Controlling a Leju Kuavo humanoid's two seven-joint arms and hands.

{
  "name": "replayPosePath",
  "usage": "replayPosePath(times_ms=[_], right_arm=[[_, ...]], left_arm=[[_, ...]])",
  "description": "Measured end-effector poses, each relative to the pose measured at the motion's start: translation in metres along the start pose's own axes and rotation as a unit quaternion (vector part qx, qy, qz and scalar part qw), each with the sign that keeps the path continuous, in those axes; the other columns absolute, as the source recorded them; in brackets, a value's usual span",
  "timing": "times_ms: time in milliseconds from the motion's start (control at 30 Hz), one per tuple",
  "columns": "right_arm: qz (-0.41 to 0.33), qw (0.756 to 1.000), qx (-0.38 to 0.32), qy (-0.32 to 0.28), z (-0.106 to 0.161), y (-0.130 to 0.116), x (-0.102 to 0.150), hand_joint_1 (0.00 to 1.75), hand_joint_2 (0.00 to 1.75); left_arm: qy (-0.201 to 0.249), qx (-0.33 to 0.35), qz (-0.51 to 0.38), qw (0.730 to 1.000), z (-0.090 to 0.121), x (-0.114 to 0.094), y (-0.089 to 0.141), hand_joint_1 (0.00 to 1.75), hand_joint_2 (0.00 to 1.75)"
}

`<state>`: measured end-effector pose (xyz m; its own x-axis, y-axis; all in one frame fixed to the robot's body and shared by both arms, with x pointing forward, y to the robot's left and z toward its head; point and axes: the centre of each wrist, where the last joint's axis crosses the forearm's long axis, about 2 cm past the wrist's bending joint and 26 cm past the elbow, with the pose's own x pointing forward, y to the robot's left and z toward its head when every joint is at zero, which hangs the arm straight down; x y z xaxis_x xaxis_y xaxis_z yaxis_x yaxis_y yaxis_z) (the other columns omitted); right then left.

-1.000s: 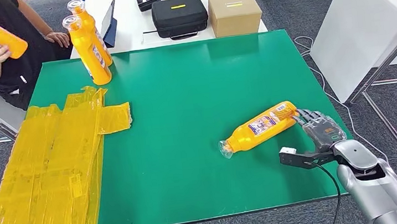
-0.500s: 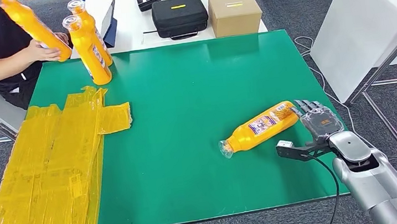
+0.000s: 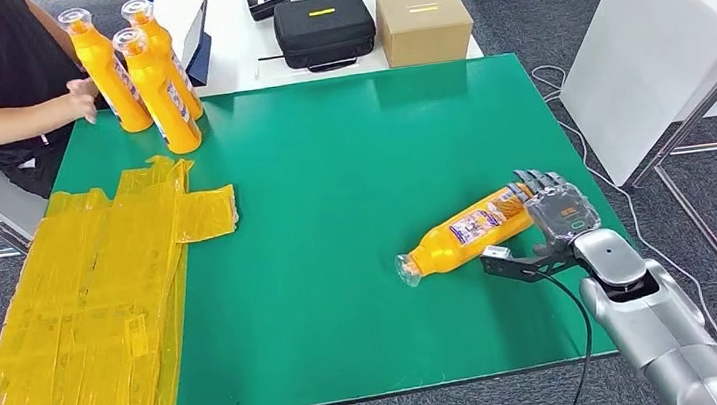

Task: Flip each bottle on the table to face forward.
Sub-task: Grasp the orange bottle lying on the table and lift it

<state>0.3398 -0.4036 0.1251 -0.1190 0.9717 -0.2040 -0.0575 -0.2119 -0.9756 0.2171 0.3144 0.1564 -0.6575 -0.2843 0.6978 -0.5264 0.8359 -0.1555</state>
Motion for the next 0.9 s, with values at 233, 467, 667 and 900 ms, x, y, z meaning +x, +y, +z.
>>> replayPosePath(times_ms=[233,467,667,900], right_arm=[[-0.015,1.0,0.011,-0.009,-0.022,-0.002,0.009,0.0,1.75],[-0.029,0.999,0.026,-0.012,-0.032,0.002,0.023,0.0,1.75],[-0.032,0.998,0.052,-0.012,-0.039,0.01,0.023,0.0,1.75],[-0.035,0.996,0.078,-0.011,-0.045,0.015,0.016,0.44,1.75]], left_arm=[[0.0,0.003,0.003,1.0,-0.002,-0.002,-0.003,0.0,0.0],[0.0,0.003,0.006,1.0,-0.004,-0.003,-0.005,0.0,0.0],[0.003,0.0,0.021,1.0,-0.008,-0.008,-0.01,0.0,0.0],[0.004,-0.001,0.027,1.0,-0.011,-0.011,-0.014,0.0,0.0]])
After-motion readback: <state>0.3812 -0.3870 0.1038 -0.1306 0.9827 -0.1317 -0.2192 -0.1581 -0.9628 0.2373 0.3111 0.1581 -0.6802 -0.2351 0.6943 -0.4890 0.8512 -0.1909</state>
